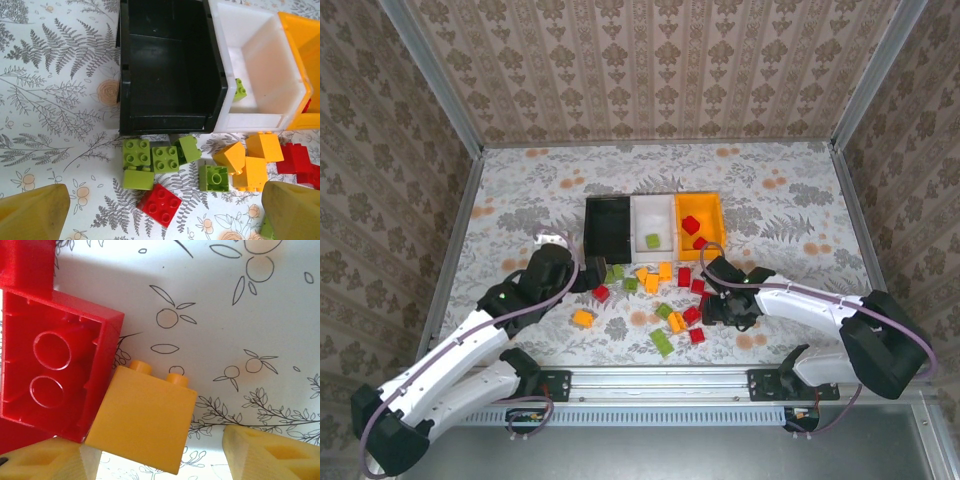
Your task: Sort the legos into containers by color
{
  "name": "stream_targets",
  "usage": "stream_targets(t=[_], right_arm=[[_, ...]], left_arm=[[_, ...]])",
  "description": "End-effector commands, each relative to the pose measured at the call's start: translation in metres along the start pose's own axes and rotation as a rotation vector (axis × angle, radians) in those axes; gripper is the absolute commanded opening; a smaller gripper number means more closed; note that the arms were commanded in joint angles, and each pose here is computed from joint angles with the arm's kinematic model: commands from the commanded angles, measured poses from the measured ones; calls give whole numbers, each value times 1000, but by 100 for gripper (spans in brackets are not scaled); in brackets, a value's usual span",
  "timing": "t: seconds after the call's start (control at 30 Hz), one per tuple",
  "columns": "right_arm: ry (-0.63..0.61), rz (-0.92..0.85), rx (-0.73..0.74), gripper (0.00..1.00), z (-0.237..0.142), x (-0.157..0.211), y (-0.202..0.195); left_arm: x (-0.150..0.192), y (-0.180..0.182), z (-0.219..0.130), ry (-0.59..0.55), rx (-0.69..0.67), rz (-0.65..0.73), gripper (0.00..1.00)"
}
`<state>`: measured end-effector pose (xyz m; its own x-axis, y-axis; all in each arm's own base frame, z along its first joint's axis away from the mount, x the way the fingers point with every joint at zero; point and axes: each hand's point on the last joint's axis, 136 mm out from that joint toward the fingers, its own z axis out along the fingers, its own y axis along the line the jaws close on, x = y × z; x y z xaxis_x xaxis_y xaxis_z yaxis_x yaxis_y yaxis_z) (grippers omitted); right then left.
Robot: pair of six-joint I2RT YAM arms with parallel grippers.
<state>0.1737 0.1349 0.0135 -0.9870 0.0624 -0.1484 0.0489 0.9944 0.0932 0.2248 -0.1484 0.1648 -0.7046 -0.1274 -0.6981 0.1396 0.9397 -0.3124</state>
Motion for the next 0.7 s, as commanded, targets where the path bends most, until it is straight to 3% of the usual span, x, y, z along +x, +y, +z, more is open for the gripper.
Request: stream_targets(t=[0.0, 0.3, 0.53, 0.67], right_arm=[[-44, 20, 43, 67, 2, -8, -6], [-73, 27, 44, 66, 0, -17, -2], [-111, 31, 93, 57, -3, -24, -11], [-127, 35, 65, 63, -2, -28, -5]], left_arm=[[10, 5, 2, 32, -1, -24, 100], [12, 7, 5, 37, 3, -40, 100], [15, 9, 8, 47, 8, -50, 100], [17, 9, 9, 55, 9, -51, 100]])
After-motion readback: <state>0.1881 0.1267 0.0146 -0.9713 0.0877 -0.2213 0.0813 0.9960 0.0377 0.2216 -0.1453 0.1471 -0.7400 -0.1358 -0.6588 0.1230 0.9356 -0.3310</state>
